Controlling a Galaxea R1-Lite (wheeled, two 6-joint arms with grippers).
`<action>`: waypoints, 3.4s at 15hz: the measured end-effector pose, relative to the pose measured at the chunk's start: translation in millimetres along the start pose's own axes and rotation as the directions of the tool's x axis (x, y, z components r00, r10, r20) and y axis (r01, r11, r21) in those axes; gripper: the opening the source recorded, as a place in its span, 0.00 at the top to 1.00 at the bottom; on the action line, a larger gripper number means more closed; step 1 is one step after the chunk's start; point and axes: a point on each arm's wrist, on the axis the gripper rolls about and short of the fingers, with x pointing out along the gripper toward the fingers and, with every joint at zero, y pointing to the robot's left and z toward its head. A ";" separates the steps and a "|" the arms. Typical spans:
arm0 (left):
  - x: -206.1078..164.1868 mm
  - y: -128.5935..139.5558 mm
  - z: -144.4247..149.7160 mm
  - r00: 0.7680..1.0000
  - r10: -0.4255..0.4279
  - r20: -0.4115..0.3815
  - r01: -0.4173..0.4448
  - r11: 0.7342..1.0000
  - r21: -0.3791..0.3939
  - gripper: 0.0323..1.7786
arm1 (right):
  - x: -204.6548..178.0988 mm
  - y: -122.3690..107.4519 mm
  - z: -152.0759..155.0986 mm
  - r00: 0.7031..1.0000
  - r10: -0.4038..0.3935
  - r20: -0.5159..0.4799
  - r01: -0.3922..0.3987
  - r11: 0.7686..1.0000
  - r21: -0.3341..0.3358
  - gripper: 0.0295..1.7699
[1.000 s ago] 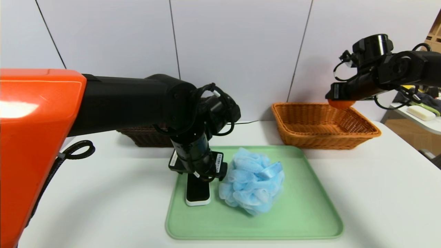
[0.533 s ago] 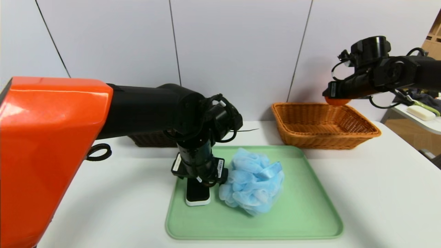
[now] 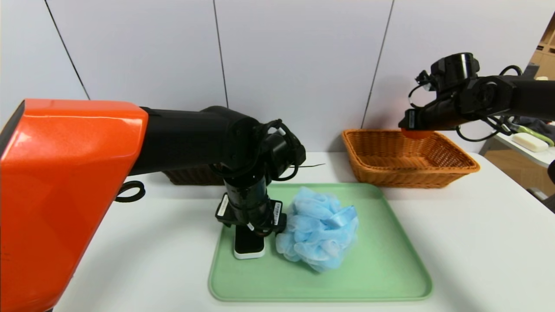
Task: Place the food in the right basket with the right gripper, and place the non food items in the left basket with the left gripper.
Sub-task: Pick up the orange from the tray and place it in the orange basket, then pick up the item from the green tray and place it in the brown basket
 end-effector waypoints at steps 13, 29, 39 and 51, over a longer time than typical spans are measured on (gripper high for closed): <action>4.6 -1.0 -1.6 1.000 0.013 -0.020 -0.013 1.000 0.007 0.05 | -4.1 9.8 -9.2 0.996 0.022 -0.084 -0.023 1.000 -0.015 0.19; 13.4 -3.7 -1.6 0.999 0.012 -0.044 -0.013 1.000 -0.022 0.34 | -15.1 5.5 -2.2 0.998 0.027 -0.056 -0.027 1.000 -0.004 0.05; -12.4 2.3 -8.3 0.999 0.007 -0.041 -0.008 1.000 -0.013 0.46 | -26.8 3.2 0.8 0.998 0.027 -0.058 -0.028 1.000 -0.006 0.04; -132.3 58.2 -19.7 0.966 -0.092 0.240 0.103 0.994 -0.033 0.47 | -137.6 -4.0 -2.6 0.991 0.026 -0.134 -0.034 0.998 -0.056 0.04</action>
